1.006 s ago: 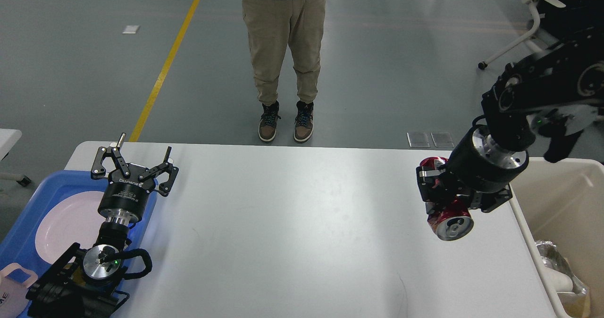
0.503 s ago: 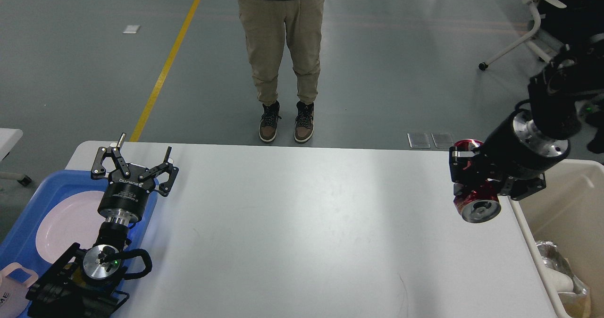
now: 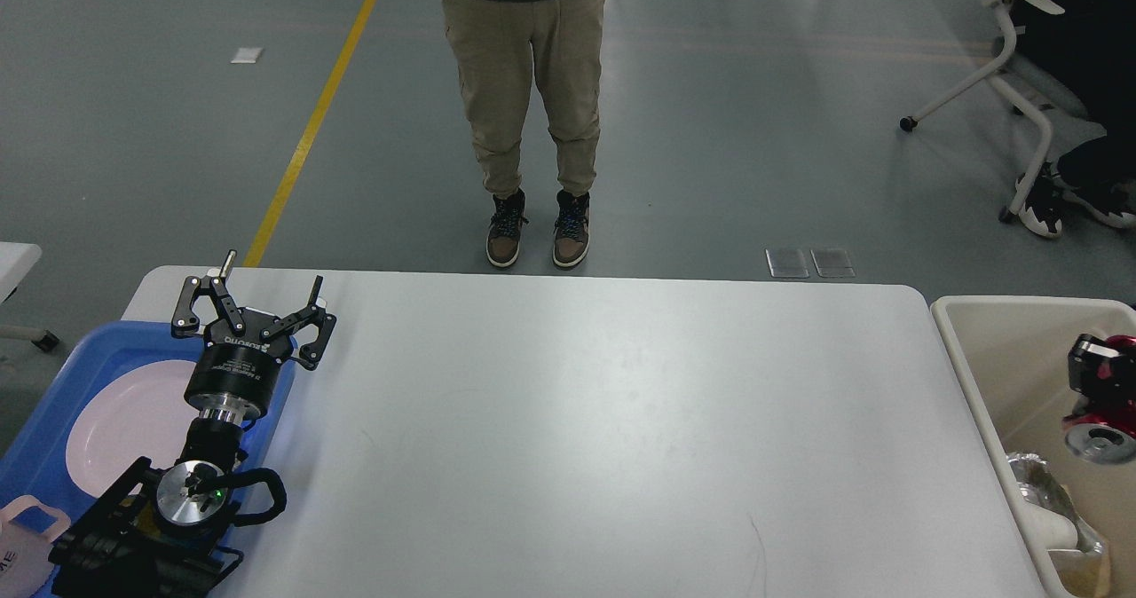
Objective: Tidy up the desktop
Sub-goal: 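Open the right gripper inside the bin to drop the can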
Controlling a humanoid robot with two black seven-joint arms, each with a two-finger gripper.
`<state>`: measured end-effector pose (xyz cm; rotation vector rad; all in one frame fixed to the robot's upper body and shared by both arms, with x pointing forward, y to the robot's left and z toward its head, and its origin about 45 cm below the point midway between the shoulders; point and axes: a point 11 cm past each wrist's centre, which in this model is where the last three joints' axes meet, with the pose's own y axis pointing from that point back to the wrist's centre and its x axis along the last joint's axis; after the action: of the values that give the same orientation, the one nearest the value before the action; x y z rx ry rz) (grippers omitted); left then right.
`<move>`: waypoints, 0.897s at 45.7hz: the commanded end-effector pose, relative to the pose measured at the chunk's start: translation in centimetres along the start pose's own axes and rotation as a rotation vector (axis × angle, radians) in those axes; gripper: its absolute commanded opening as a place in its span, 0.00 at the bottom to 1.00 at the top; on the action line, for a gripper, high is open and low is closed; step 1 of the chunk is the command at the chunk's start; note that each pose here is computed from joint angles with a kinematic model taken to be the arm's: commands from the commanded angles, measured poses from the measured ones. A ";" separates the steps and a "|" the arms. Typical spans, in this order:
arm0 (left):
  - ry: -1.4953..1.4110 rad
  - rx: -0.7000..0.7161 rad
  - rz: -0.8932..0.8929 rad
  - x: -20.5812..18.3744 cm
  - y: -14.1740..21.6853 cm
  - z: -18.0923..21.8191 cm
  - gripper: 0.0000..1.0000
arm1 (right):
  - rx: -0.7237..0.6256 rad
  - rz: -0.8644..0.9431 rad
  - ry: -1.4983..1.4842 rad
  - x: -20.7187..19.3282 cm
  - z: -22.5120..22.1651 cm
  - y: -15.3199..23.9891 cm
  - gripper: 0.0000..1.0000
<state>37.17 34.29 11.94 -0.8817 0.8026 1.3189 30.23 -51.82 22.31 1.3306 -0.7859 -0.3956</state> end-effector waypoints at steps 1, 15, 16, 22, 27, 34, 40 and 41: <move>0.000 0.000 0.000 0.0 0.0 0.0 0.96 | -0.045 0.073 -0.060 0.1 3.4 -4.3 0.00; -0.001 0.000 0.001 0.0 0.0 0.0 0.96 | -0.157 0.341 -0.081 -1.6 9.1 -13.2 0.00; 0.000 0.000 0.000 0.0 0.0 0.0 0.96 | -0.159 0.355 -0.075 -1.8 9.1 -13.8 0.00; 0.000 0.000 0.000 0.0 0.0 0.0 0.96 | -0.164 0.422 -0.029 -3.9 9.0 -16.6 0.00; -0.001 0.000 0.001 0.0 0.0 0.0 0.96 | -0.161 0.475 -0.015 -5.4 9.0 -17.8 0.00; -0.001 0.000 0.001 0.0 0.0 0.0 0.96 | -0.153 0.479 -0.015 -6.4 8.5 -18.4 0.00; 0.000 0.000 -0.002 0.0 0.0 0.0 0.96 | -0.152 0.475 -0.016 -6.6 8.4 -18.6 0.00; -0.001 0.000 0.001 0.0 0.0 0.0 0.96 | -0.151 0.475 -0.017 -6.6 8.4 -18.6 0.00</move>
<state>37.20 34.30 11.96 -0.8815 0.8023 1.3195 23.07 -57.65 3.14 0.9600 -1.0333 -0.0821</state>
